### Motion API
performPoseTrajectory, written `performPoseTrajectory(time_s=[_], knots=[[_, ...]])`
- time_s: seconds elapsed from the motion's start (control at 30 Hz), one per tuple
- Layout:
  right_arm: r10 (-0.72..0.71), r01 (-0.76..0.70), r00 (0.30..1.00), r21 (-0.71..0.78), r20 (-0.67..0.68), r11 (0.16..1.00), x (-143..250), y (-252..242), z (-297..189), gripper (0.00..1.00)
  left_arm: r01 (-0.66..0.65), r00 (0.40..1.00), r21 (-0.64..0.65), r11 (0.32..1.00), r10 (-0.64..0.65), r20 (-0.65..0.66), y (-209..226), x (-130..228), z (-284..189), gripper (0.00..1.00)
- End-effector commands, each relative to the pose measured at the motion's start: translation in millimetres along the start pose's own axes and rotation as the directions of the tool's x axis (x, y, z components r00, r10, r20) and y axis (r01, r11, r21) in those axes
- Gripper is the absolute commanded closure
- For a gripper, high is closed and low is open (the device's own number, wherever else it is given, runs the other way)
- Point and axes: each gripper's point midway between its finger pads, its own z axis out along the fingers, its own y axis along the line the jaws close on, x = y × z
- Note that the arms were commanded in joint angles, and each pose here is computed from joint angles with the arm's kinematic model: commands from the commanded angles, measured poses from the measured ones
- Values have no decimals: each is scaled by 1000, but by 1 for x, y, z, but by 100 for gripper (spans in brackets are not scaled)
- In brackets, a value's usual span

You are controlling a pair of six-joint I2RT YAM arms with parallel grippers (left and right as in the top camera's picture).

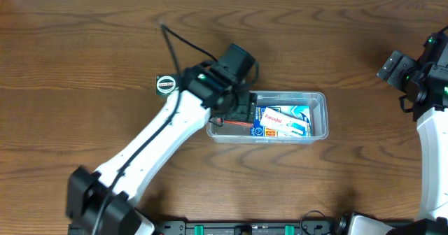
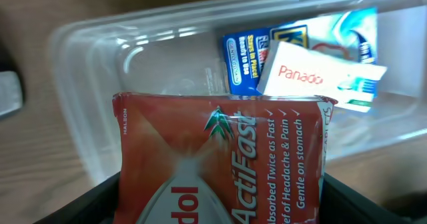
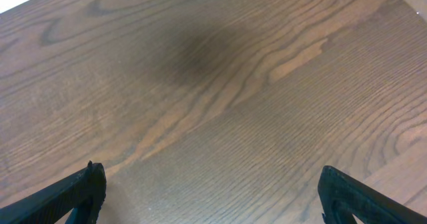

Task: Pack container
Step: 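Carry the red box with the left gripper over the container, then lower the red box into the container's left end and release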

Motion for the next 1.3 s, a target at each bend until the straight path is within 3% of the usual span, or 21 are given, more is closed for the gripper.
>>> performPoseTrajectory(time_s=[0.0,0.17,0.5,1.27], knots=[[18,-18,1000,1,11,1000,-5,-1,-2,1,22,999,-37,999,-23,-38,3,1,18,20],[18,-18,1000,1,11,1000,-5,-1,-2,1,27,995,-78,997,-34,-93,9,5,40,20],[18,-18,1000,1,10,1000,-5,-1,-2,1,75,996,-172,982,-83,-38,25,-6,49,20],[18,-18,1000,1,11,1000,-5,-1,-2,1,99,990,-226,969,-118,-72,33,-6,86,19]])
